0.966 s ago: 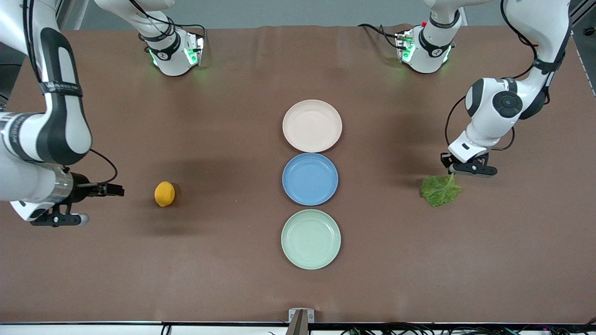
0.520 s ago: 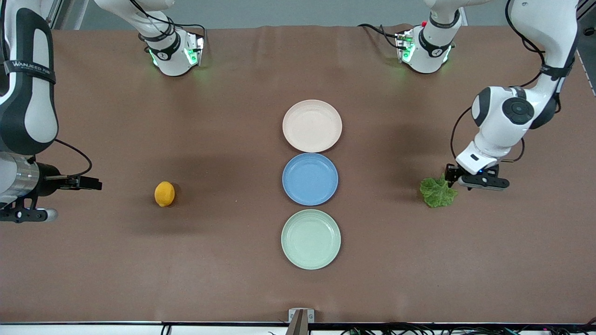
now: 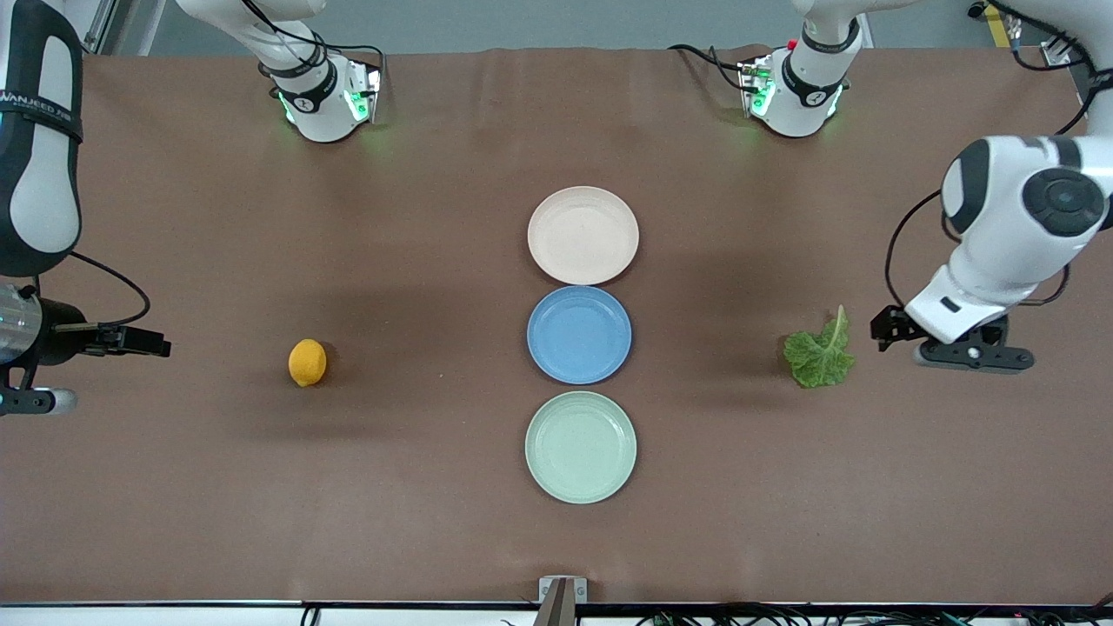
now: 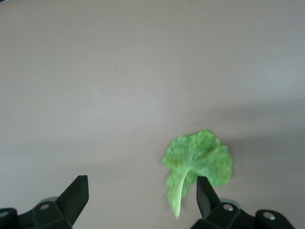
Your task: Pick lemon and lettuce from plates
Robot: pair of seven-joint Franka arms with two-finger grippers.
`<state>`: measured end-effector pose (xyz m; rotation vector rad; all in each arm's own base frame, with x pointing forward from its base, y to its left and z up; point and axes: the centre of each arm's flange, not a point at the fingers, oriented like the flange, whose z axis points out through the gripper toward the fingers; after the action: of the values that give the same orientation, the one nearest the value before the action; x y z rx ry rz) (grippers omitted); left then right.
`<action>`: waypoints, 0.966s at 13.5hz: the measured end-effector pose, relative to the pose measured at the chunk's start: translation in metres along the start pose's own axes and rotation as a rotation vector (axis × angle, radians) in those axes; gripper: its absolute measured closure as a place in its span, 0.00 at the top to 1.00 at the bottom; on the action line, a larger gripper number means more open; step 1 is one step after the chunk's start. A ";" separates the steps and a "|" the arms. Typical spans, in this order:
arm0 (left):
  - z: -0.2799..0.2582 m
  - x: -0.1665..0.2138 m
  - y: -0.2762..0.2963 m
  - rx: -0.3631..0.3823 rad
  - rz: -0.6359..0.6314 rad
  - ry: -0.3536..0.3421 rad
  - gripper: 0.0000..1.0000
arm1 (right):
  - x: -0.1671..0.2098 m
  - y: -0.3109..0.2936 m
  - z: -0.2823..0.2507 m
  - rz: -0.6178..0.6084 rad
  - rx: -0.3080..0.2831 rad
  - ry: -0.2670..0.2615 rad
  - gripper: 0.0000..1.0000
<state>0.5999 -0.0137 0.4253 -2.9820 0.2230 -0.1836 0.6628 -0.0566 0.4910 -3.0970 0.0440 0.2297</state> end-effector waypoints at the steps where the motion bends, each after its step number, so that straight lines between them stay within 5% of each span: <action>1: -0.025 0.001 -0.008 -0.010 -0.028 -0.020 1.00 | -0.004 -0.001 -0.005 -0.001 0.002 -0.009 1.00; 6: -0.136 0.008 -0.042 -0.028 -0.107 -0.061 1.00 | -0.036 0.001 -0.035 -0.008 -0.038 0.009 1.00; 13: -0.204 -0.015 -0.038 -0.131 -0.134 -0.130 1.00 | -0.094 0.005 -0.028 -0.010 -0.022 0.073 1.00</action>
<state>0.5631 -0.0015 0.6301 -3.1247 0.0210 0.0116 0.5735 -0.0605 0.5326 -3.1262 0.0278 0.1181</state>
